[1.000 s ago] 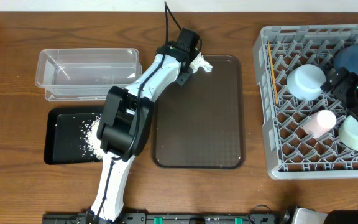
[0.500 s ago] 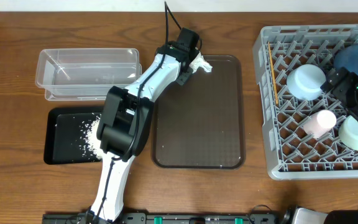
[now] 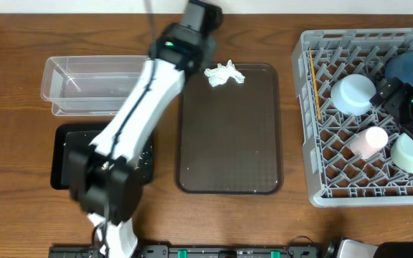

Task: Sort waste into correct bins and load items into the dishwasher rack
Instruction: 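Grasp the green snack wrapper with the left gripper and lift, then carry the wrapper left and drop it into the clear bin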

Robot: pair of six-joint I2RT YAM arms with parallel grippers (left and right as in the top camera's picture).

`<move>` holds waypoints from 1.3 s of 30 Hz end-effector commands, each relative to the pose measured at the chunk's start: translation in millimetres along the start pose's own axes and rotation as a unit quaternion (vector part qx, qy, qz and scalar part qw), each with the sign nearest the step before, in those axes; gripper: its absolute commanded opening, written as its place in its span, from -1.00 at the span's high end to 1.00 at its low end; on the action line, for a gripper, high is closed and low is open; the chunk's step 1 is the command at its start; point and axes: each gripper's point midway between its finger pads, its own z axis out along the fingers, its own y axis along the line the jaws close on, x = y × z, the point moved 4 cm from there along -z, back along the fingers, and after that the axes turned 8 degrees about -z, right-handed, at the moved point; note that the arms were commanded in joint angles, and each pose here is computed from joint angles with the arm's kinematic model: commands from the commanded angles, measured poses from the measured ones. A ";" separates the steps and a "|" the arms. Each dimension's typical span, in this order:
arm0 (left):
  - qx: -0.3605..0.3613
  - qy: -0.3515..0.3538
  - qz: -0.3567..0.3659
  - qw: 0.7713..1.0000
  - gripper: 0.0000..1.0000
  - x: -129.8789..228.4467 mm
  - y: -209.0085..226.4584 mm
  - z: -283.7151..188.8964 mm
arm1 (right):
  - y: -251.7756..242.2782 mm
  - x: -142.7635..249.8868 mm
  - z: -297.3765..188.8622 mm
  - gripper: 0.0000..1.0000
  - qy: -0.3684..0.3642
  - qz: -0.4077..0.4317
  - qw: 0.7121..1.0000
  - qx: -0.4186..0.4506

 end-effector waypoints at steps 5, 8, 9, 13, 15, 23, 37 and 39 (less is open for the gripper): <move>-0.133 0.016 -0.274 0.952 0.88 14.7 106.1 5.0 | -1.1 -2.9 -3.6 -0.98 -0.006 0.010 1.000 -0.001; -0.164 0.033 -0.371 0.913 0.88 31.4 134.7 8.9 | -1.1 -3.0 -3.6 -0.98 -0.006 0.010 1.000 -0.001; -0.171 0.038 -0.405 0.897 0.88 37.3 145.3 10.1 | -1.1 -3.0 -3.6 -0.98 -0.006 0.010 1.000 -0.001; -0.159 0.059 -0.453 0.875 0.88 47.4 165.7 14.4 | -1.1 -2.9 -3.6 -0.99 -0.006 0.010 1.000 -0.001; -0.152 0.067 -0.464 0.870 0.88 51.5 173.5 16.3 | -1.1 -3.0 -3.6 -0.98 -0.006 0.010 1.000 -0.001; -0.176 0.083 -0.568 0.799 0.84 78.5 193.4 22.7 | -1.1 -2.9 -3.8 -0.99 -0.006 0.010 1.000 -0.001; -0.106 0.131 -0.720 0.673 0.71 98.9 187.4 37.2 | -1.1 -3.0 -3.6 -0.98 -0.006 0.010 1.000 -0.001; -0.105 0.131 -0.720 0.673 0.44 98.8 187.4 37.3 | -1.1 -2.9 -3.6 -0.98 -0.006 0.010 1.000 -0.001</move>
